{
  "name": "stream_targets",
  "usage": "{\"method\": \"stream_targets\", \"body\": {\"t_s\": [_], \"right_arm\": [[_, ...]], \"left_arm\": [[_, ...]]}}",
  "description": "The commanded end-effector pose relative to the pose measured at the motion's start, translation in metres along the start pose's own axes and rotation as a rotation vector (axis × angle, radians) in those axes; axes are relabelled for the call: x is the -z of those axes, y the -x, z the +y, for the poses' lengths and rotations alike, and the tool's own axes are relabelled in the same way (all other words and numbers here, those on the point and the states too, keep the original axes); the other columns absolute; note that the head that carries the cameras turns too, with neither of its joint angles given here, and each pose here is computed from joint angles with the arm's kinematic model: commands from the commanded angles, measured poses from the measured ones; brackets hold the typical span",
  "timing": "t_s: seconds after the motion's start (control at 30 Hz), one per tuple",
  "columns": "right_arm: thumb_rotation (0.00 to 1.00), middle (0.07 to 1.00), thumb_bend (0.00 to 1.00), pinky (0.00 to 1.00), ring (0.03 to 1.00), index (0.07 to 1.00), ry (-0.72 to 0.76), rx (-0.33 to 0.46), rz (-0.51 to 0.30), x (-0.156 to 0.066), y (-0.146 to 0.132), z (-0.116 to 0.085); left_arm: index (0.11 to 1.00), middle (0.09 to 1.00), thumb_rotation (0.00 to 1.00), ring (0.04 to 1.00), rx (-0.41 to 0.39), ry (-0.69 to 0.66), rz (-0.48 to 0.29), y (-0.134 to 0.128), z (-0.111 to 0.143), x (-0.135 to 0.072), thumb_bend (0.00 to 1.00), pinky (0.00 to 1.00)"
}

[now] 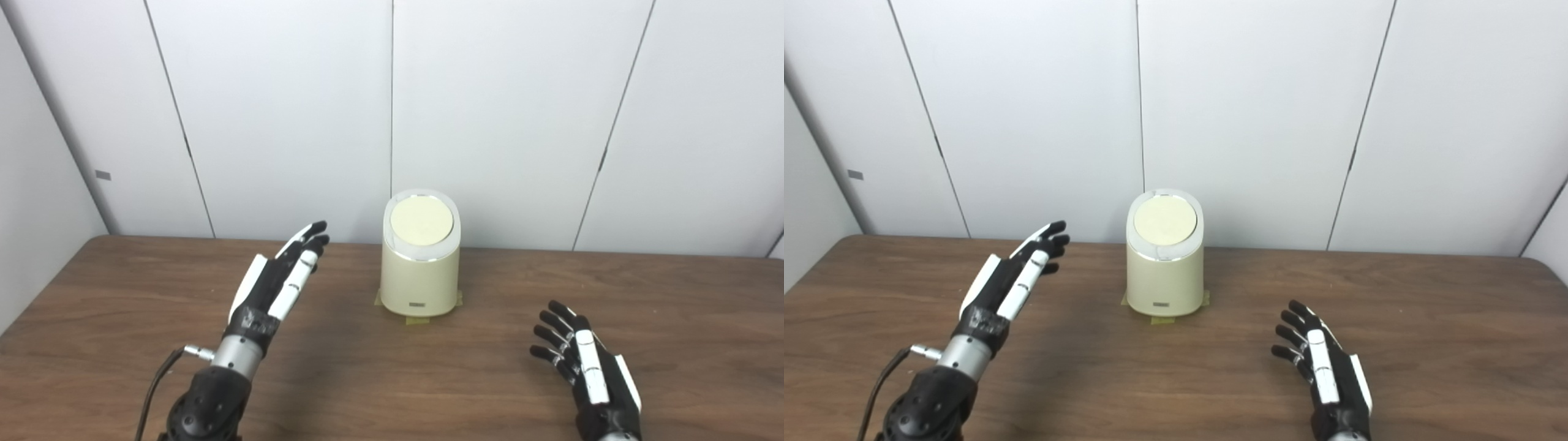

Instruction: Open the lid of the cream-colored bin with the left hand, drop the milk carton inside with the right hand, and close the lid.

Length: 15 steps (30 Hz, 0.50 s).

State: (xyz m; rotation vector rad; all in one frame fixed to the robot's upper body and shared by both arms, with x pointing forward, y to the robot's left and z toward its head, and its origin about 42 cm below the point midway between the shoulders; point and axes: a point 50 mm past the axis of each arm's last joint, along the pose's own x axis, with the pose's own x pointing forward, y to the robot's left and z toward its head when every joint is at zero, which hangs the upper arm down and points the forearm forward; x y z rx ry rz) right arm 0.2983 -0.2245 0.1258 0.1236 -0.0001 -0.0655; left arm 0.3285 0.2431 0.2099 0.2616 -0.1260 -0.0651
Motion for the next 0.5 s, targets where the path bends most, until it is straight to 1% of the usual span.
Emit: {"method": "stream_targets", "body": {"t_s": [0.0, 0.17, 0.2, 0.23, 0.37, 0.4, 0.47], "right_arm": [[0.87, 0.844, 0.55, 0.74, 0.835, 0.835, -0.006, -0.036, -0.097, -0.024, -0.008, 0.001], [0.90, 0.886, 0.57, 0.82, 0.883, 0.867, 0.014, -0.068, -0.120, -0.033, -0.008, -0.002], [0.92, 0.898, 0.59, 0.84, 0.898, 0.879, 0.025, -0.077, -0.123, -0.034, -0.007, -0.002], [0.93, 0.911, 0.60, 0.87, 0.914, 0.891, 0.033, -0.082, -0.124, -0.036, -0.007, -0.002], [0.98, 0.951, 0.62, 0.94, 0.961, 0.918, 0.077, -0.113, -0.114, -0.040, -0.002, -0.005], [0.99, 0.973, 0.62, 0.97, 0.980, 0.936, 0.083, -0.121, -0.108, -0.041, 0.000, -0.005], [1.00, 0.995, 0.63, 0.99, 0.996, 0.956, 0.091, -0.131, -0.098, -0.043, 0.002, -0.006]], "left_arm": [[0.948, 0.916, 1.00, 0.910, -0.036, 0.071, -0.053, 0.009, 0.004, -0.013, 0.35, 0.88], [0.960, 0.932, 1.00, 0.936, -0.084, 0.180, 0.026, 0.042, 0.007, 0.005, 0.29, 0.94], [0.965, 0.944, 1.00, 0.951, -0.093, 0.222, 0.048, 0.048, 0.006, 0.009, 0.29, 0.96], [0.973, 0.961, 1.00, 0.972, -0.097, 0.249, 0.062, 0.052, 0.006, 0.011, 0.31, 0.99], [0.983, 0.987, 1.00, 0.990, -0.099, 0.325, 0.059, 0.066, 0.003, 0.017, 0.34, 1.00], [0.989, 0.994, 1.00, 0.995, -0.096, 0.341, 0.057, 0.069, 0.001, 0.019, 0.35, 1.00], [0.998, 0.999, 1.00, 0.999, -0.093, 0.359, 0.054, 0.073, -0.001, 0.022, 0.36, 1.00]]}}
